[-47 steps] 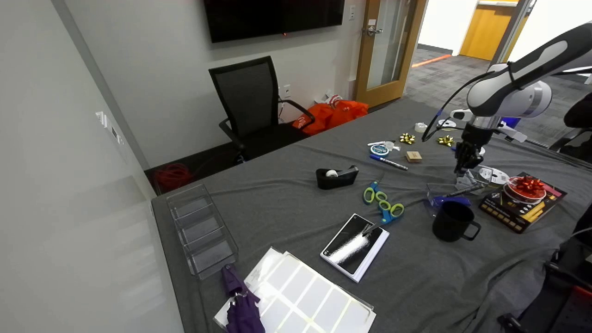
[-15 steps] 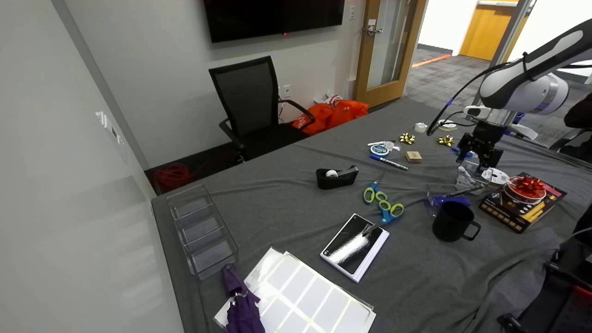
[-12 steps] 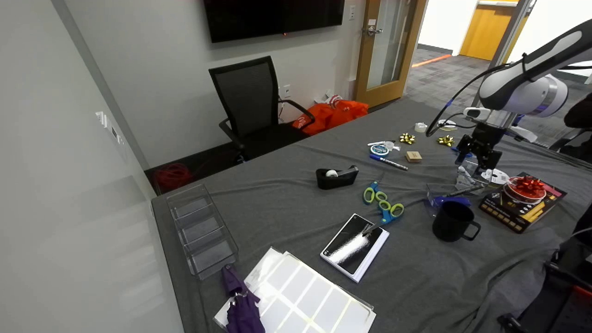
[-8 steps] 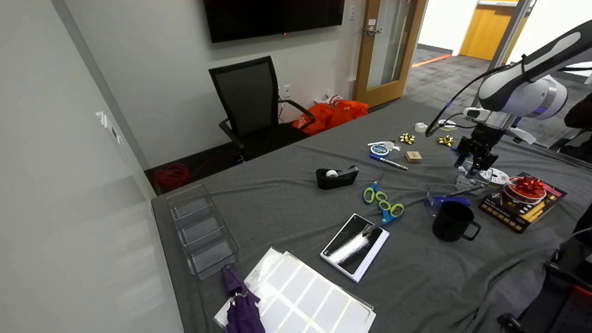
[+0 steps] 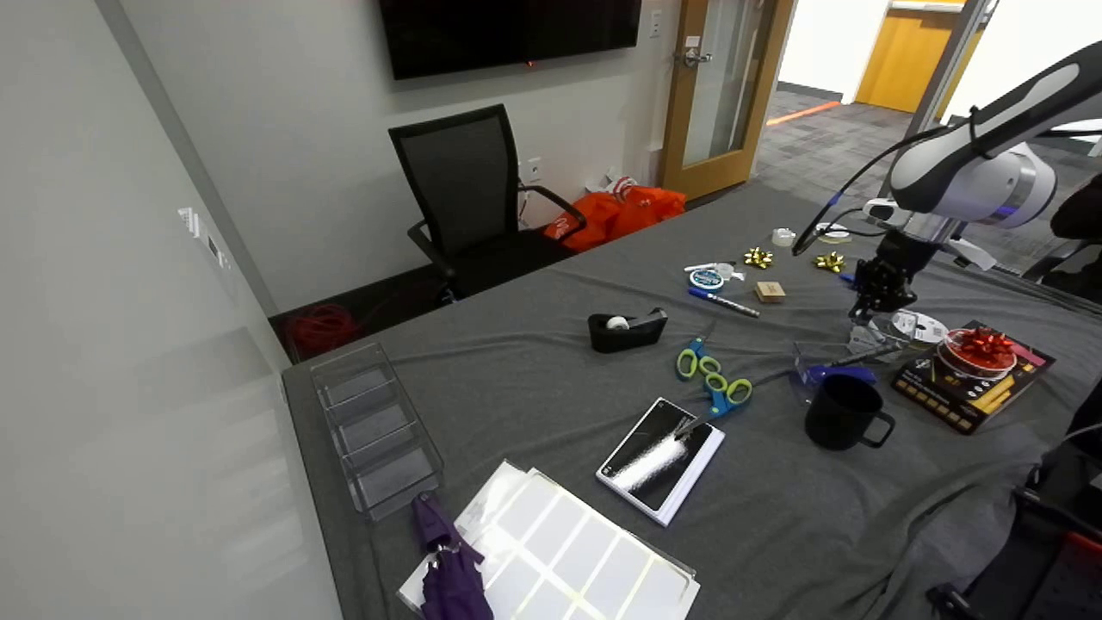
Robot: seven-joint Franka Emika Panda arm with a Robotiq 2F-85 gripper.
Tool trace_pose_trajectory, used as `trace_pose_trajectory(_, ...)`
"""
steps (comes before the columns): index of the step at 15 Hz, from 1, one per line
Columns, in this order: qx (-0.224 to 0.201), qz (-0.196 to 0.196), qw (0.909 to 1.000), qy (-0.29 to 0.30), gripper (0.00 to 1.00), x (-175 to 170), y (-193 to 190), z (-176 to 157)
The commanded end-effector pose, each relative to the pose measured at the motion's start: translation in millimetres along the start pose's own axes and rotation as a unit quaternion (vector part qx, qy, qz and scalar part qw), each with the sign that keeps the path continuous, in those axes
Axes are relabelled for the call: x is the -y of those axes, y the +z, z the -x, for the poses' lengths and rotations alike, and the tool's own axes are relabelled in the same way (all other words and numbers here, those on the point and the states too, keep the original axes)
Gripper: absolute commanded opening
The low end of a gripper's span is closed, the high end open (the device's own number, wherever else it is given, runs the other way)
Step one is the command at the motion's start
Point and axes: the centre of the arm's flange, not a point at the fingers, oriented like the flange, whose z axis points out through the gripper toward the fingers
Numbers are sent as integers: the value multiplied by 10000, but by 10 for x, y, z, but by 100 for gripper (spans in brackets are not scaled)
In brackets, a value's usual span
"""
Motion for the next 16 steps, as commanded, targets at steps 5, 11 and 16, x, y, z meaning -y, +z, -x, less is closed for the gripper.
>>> trace_pose_trajectory(5, -76, 143, 9999, 33, 4, 72, 8, -75)
trace_pose_trajectory(11, -277, -8, 9987, 424, 4, 24, -348, -427)
trace_pose_trajectory(16, -480, -180, 9928, 1086, 4, -143, -808, -901)
